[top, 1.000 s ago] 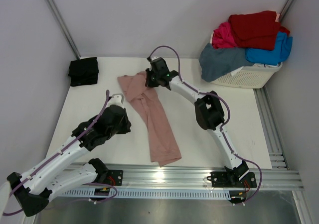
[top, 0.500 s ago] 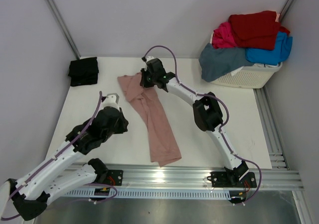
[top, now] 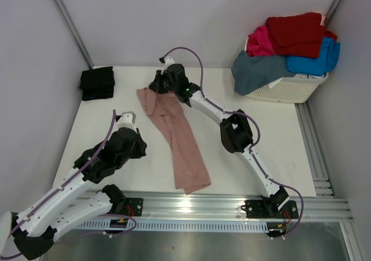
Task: Fold and stack the t-shirts
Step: Rotate the tshirt 90 degrees
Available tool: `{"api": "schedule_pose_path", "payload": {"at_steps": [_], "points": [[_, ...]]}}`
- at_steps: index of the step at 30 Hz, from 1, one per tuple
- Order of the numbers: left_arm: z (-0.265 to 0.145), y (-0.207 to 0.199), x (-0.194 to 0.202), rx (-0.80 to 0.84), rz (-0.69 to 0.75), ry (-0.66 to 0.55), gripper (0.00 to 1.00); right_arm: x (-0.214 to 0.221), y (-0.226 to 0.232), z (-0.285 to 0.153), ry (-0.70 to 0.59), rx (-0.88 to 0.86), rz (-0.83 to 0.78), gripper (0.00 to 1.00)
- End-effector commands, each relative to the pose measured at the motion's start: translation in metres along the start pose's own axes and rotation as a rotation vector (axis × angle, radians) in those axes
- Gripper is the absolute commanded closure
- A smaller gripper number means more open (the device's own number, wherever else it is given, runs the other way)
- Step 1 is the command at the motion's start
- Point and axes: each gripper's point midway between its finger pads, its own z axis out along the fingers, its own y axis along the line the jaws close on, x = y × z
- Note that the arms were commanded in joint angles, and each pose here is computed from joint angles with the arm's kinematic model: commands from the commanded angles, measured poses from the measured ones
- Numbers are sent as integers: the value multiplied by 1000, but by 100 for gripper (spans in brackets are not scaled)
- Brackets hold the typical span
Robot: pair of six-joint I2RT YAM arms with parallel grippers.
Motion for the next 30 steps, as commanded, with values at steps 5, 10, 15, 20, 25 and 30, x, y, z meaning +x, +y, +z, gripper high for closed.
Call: {"api": "schedule_pose_path", "payload": {"at_steps": [5,10,15,20,25,30], "points": [[-5,6,-1,-9,-31,-17,83,46,7,35,25,-86,98,94],[-8,9,-1,-7,-36,-27,83,61,6,44,26,-93,117,94],[-8,9,1,-9,-43,-17,83,63,13,46,22,-121,115,88],[-9,8,2,-2,-56,-18,83,59,27,35,56,-148,66,44],[-6,0,-5,27,-70,-47,83,29,46,-7,72,-130,-132,38],[1,-10,-12,46,-64,-54,83,37,40,-51,151,-70,-266,37]]}}
